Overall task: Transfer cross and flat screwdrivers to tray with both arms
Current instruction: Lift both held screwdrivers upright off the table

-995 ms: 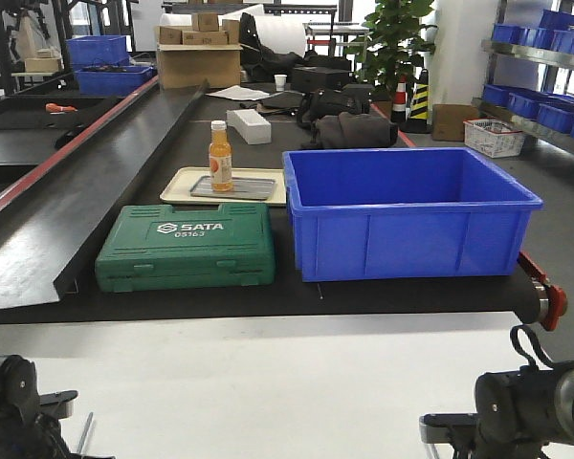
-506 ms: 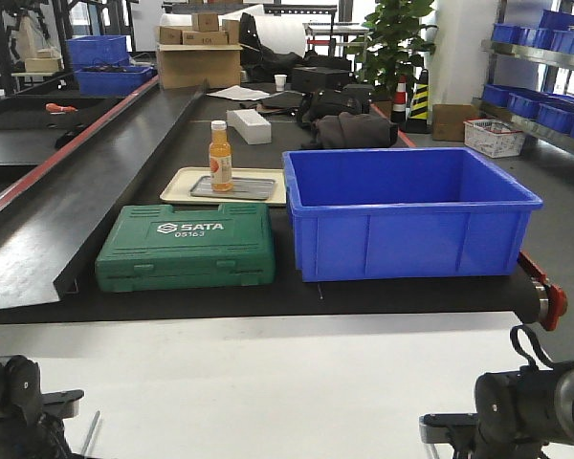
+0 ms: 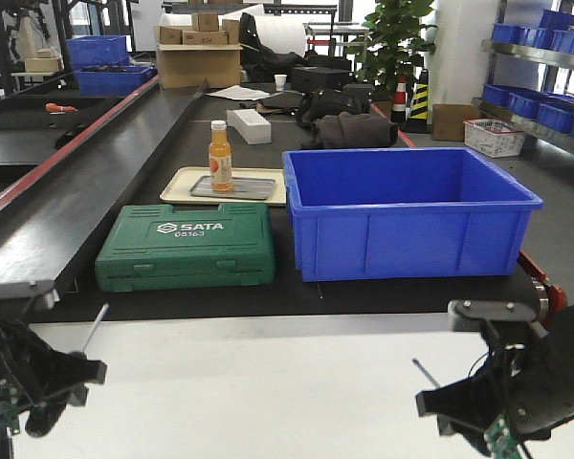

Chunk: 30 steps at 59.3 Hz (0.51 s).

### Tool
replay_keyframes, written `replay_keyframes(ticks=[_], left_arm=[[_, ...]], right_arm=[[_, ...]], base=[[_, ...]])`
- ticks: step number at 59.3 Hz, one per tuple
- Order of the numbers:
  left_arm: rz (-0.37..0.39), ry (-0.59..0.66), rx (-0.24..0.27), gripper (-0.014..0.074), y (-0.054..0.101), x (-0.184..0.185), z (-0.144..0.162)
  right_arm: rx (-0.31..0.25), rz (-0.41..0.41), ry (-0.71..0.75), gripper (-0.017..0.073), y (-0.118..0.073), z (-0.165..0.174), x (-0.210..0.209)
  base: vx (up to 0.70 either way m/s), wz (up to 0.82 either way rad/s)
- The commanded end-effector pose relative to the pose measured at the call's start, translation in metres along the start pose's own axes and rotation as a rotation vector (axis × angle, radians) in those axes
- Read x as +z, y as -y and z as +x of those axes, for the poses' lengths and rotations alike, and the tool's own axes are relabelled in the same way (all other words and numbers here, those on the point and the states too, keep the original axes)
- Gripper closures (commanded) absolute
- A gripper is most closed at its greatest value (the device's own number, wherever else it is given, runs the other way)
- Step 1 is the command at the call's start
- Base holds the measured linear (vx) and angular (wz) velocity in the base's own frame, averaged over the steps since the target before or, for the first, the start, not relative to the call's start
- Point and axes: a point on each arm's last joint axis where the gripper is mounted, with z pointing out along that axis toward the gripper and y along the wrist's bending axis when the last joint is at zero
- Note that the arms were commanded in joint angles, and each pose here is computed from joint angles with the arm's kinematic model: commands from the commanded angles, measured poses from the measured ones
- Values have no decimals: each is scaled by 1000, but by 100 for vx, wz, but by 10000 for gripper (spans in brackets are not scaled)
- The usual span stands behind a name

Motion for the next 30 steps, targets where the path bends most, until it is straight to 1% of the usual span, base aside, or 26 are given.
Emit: replay_keyframes(ticks=[1,5,13,16,18,22,30], left_arm=[[44,229,22,594,9,-61,-14],[54,302,42,594,11,-86,-13],[77,465,56,594,13,-142,-5],[80,523,79,594,14,-162,-1],[81,562,97,594,14,-175,4],[86,625,114,594,15,-199,13],[103,749,122,594,14,-245,36]], right_arm=[[-15,-30,236,567,-4,-14,-57],[-21,-41,323,567,-5,-14,-81],[-48,-61,508,567,-6,-7,-136],[-62,-68,577,567,-6,-2,-156],[-69,-73,622,567,-6,2,-170],[-81,-80,707,567,-5,12,-197],[-85,-99,863,567,-3,39,-245]], base=[[0,0],[0,0],[0,0],[0,0],[0,0],[0,0],[0,0]])
